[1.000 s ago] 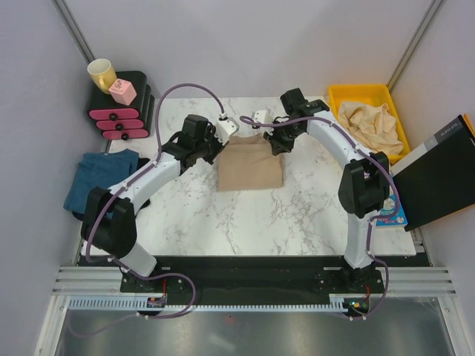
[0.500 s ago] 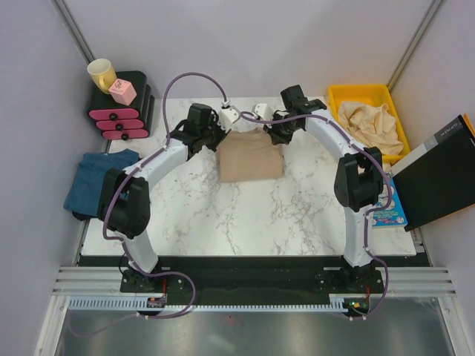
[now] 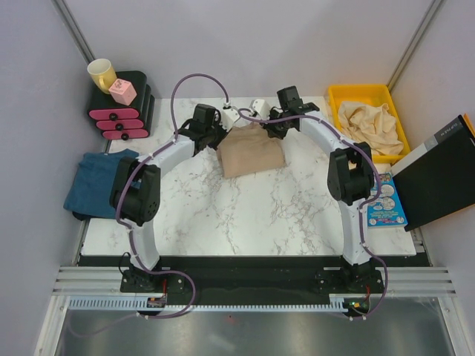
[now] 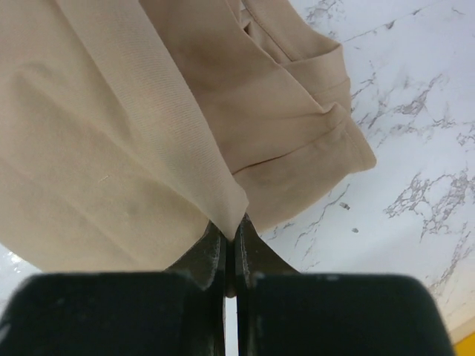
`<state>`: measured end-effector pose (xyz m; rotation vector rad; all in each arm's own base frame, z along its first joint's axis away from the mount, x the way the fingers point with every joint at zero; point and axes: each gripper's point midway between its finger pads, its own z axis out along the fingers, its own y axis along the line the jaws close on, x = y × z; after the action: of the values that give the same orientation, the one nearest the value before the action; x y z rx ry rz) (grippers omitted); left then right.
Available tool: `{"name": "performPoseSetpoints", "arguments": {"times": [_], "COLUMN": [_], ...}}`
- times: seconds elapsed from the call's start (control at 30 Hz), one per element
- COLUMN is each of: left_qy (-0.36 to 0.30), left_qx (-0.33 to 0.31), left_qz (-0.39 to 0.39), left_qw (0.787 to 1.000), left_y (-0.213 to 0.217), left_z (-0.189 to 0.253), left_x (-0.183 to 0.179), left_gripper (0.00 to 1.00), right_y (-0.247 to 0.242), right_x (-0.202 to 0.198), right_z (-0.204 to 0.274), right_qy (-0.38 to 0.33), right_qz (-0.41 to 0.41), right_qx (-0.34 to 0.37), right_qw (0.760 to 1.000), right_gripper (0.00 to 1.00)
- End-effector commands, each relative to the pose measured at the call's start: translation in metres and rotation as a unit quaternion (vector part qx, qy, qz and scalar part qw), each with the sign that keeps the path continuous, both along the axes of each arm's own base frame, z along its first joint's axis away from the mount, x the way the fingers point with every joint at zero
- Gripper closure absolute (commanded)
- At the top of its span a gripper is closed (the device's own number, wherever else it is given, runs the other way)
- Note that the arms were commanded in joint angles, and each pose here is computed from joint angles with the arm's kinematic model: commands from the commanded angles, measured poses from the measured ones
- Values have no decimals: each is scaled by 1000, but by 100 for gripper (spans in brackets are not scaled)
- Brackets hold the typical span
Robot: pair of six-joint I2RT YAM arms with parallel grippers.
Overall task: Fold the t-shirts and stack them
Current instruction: Fold the tshirt
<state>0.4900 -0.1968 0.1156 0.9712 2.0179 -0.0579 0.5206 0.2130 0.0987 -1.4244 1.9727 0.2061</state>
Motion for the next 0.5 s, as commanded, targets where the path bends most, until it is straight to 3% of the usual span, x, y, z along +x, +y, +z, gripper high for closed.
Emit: {"name": "performPoseSetpoints", "arguments": {"times": [0.0,0.07,0.13,0.17,0.3,0.4,0.47], "left_qy": [-35,-42,-49,-53,-88,-112,-122], "left_qx": [40,50,74,81,103,107,100], "left_qz": [48,66,105,121,181,205,205], "left_qw": [997,996,990,988,974,966,966], "left_y": [26,31,44,49,72,82,84], "left_z": [0,-4,-10,-9,1,16,30], "left_x": [29,37,47,51,58,57,54], "left_gripper": [98,98,67,57,34,24,23], "right_y": [-13,-18,-23,-28,-35,-44,-48], "right_x": [48,61,68,72,67,61,55], "right_z": [25,24,18,15,15,20,24], "right_qy": [-82,-101,-110,-122,-130,-138,-139], "right_qz": [-56,-87,-110,-125,-146,-162,-165], "right_qx": [8,11,7,2,4,-2,-8], "right_qw": [995,991,988,985,981,977,976], "right_gripper": [92,56,34,32,25,25,25]}}
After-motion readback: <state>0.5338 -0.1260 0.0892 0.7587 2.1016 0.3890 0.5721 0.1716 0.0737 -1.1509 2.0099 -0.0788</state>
